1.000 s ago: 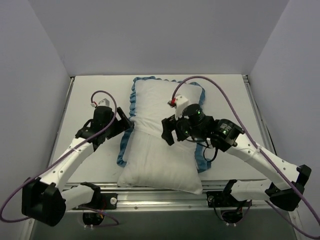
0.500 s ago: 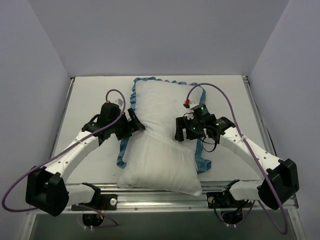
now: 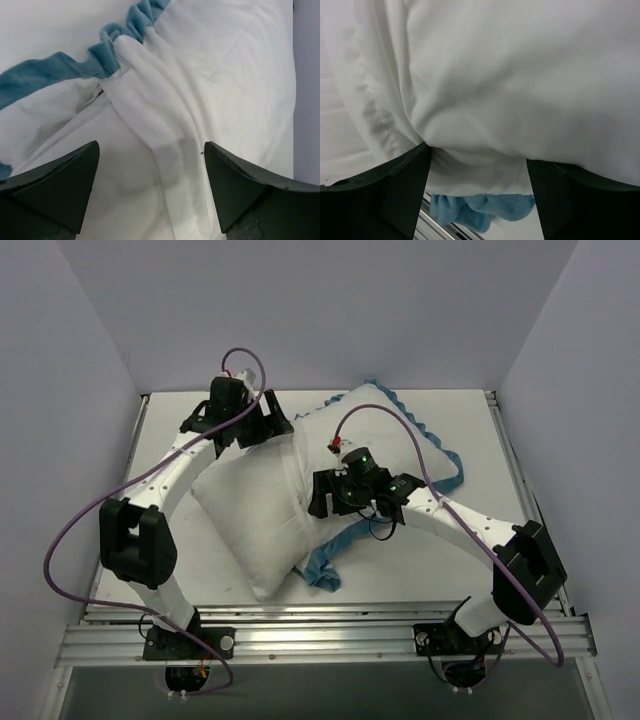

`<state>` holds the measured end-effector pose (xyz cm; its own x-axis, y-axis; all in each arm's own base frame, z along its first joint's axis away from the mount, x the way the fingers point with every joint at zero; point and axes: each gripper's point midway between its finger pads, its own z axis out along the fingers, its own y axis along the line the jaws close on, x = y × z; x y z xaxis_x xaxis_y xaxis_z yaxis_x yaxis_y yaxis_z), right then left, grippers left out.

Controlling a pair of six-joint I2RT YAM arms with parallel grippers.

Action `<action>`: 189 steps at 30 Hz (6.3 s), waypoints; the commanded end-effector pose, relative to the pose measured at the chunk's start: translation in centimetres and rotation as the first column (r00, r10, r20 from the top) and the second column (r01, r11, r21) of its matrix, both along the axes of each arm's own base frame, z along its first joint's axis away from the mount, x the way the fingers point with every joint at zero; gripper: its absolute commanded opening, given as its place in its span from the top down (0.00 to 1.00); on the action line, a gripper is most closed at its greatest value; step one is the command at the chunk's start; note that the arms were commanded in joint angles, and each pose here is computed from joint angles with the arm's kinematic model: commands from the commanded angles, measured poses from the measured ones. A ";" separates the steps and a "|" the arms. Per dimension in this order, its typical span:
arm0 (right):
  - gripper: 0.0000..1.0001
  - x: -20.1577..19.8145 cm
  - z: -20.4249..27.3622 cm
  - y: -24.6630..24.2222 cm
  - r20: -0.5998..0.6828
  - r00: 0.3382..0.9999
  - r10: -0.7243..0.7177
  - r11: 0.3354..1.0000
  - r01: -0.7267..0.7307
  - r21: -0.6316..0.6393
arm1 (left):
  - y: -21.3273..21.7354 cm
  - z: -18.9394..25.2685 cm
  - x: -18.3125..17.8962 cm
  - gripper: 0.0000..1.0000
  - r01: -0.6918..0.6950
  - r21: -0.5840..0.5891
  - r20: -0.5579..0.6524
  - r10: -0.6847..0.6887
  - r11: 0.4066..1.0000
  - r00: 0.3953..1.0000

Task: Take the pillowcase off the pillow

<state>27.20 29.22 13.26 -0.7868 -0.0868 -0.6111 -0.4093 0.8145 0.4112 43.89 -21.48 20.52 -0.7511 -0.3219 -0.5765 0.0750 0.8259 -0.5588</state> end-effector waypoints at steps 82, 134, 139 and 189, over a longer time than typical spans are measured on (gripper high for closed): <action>1.00 7.8 3.6 -21.9 0.238 0.716 -0.656 0.703 0.695 -0.152 | 11.2 2.0 -21.7 0.98 -0.152 0.364 0.047 0.144 0.919 0.988; 0.16 5.0 11.4 -7.1 0.294 0.946 -0.139 0.990 0.125 0.065 | -1.3 1.9 -5.8 0.98 0.318 0.020 -0.025 -0.318 0.948 0.948; 0.17 6.4 14.6 -5.4 0.365 0.924 -0.114 0.993 0.101 0.055 | 0.0 6.7 -5.3 0.98 0.333 0.199 0.099 -0.357 0.922 0.929; 1.00 19.5 12.5 -25.9 0.195 0.723 -0.662 0.749 0.649 0.134 | 10.8 9.6 -20.0 0.98 0.000 0.356 0.209 -0.079 0.934 0.975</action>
